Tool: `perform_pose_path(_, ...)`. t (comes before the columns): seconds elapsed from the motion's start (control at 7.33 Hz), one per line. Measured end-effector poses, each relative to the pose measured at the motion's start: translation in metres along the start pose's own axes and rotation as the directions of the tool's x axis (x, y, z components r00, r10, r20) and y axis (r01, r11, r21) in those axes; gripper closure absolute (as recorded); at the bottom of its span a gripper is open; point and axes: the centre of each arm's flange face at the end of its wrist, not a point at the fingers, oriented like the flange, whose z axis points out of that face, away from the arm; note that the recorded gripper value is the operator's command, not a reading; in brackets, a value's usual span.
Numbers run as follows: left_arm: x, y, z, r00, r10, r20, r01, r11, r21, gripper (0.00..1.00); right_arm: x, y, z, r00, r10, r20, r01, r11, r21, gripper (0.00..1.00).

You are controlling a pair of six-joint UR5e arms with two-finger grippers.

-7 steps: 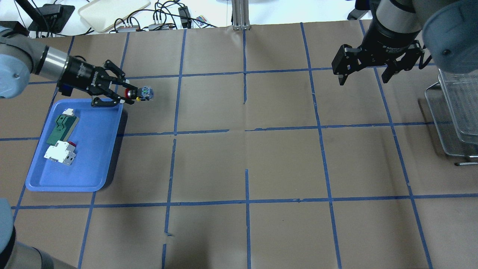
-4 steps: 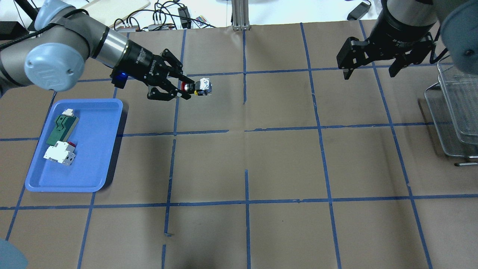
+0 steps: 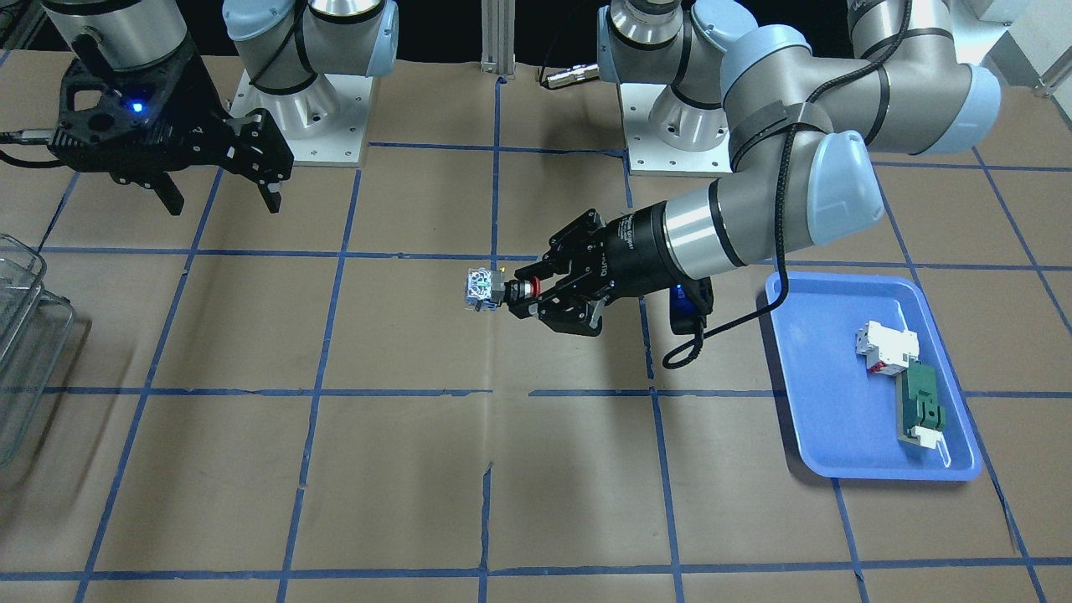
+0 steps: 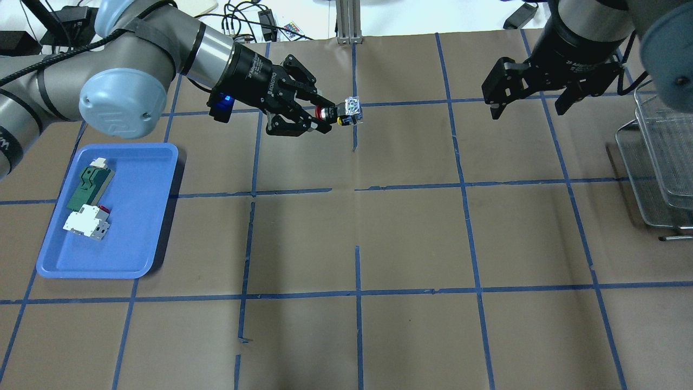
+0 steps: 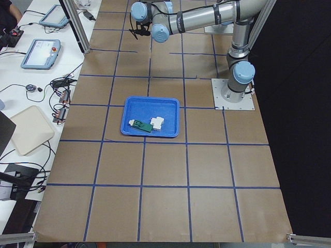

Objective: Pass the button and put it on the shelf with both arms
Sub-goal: 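Bring the right gripper to the button and grasp its red cap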

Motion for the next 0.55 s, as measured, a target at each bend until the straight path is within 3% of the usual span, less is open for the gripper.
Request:
perform_pose_path(0.14, -0.002, 0.008, 0.007, 1.000, 0.003, 0.006, -0.003, 1.000, -0.001, 1.00, -0.001, 0.000, 0.000, 0.991, -0.133, 0.006, 0.133, 0.991, 0.003, 0.00)
perform_pose_path(0.27, -0.002, 0.013, 0.012, 1.000, -0.001, 0.003, 0.001, 1.000, 0.002, 1.00, -0.004, 0.002, -0.001, 0.969, -0.248, 0.010, 0.248, 0.969, 0.004, 0.00)
perform_pose_path(0.41, -0.002, 0.015, 0.014, 1.000, -0.006, -0.004, 0.006, 1.000, 0.005, 1.00, -0.008, 0.005, 0.001, 0.930, -0.366, 0.017, 0.366, 0.930, 0.001, 0.00)
perform_pose_path(0.55, -0.002, 0.016, 0.015, 1.000, -0.012, -0.008, 0.012, 1.000, 0.007, 1.00, -0.017, 0.010, 0.008, 0.855, -0.517, 0.031, 0.518, 0.856, -0.007, 0.00)
